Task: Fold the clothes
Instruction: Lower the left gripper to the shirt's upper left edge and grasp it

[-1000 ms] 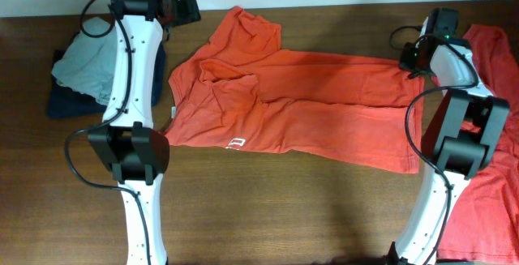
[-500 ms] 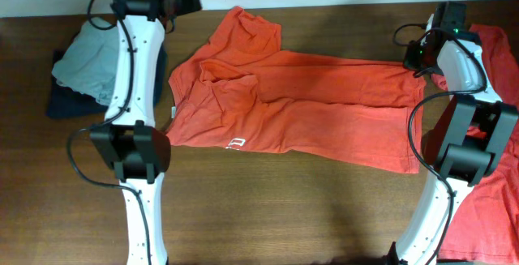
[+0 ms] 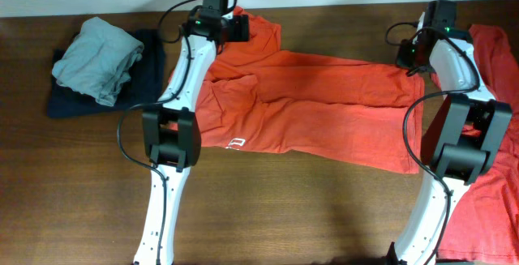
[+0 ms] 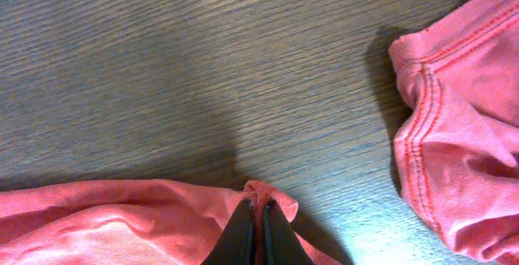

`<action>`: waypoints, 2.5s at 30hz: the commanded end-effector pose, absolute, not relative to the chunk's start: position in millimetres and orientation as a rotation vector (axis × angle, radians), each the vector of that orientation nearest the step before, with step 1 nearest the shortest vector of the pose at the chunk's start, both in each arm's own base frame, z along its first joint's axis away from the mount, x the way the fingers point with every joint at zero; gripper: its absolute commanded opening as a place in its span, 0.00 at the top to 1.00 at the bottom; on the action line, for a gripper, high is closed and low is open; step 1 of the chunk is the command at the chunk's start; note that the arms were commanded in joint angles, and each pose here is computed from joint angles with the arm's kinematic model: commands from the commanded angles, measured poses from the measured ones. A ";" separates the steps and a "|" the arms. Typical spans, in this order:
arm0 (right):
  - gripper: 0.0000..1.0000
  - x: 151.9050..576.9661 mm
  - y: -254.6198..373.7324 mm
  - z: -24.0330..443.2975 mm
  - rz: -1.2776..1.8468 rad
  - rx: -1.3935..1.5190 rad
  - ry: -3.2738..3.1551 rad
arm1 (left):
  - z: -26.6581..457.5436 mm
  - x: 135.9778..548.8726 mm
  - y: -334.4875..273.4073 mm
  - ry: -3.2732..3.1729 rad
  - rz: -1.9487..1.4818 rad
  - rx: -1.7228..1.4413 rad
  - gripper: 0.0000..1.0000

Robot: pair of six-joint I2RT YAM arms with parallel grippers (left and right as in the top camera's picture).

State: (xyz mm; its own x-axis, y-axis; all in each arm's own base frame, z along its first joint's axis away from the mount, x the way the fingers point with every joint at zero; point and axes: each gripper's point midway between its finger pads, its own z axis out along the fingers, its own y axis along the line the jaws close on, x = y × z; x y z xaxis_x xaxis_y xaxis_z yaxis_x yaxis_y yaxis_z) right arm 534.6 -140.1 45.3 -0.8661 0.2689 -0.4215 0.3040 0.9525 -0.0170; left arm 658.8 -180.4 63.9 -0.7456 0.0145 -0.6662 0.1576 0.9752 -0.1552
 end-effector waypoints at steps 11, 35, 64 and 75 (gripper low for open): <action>0.95 536.1 -138.8 63.5 -0.130 0.414 2.653 | 75.8 671.8 -198.3 2.294 -0.142 0.117 0.29; 0.95 534.6 -138.5 62.5 -0.130 0.415 2.660 | 19.6 646.4 -120.2 2.560 -0.209 0.032 0.53; 0.94 537.7 -139.2 64.1 -0.131 0.414 2.645 | 135.6 652.5 -94.2 2.397 -0.048 -0.043 0.23; 0.90 536.7 -139.0 63.3 -0.130 0.414 2.650 | 52.3 671.7 -112.0 2.436 -0.137 -0.004 0.30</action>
State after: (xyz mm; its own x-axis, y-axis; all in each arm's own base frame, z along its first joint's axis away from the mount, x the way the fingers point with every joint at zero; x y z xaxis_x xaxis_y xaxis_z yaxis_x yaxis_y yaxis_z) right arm 533.1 -138.9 44.4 -0.8698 0.2680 -0.4142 0.3022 0.9531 -0.0181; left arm 673.4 -109.6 107.5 -0.7094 -0.0509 -0.7029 0.0211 0.9954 -0.0935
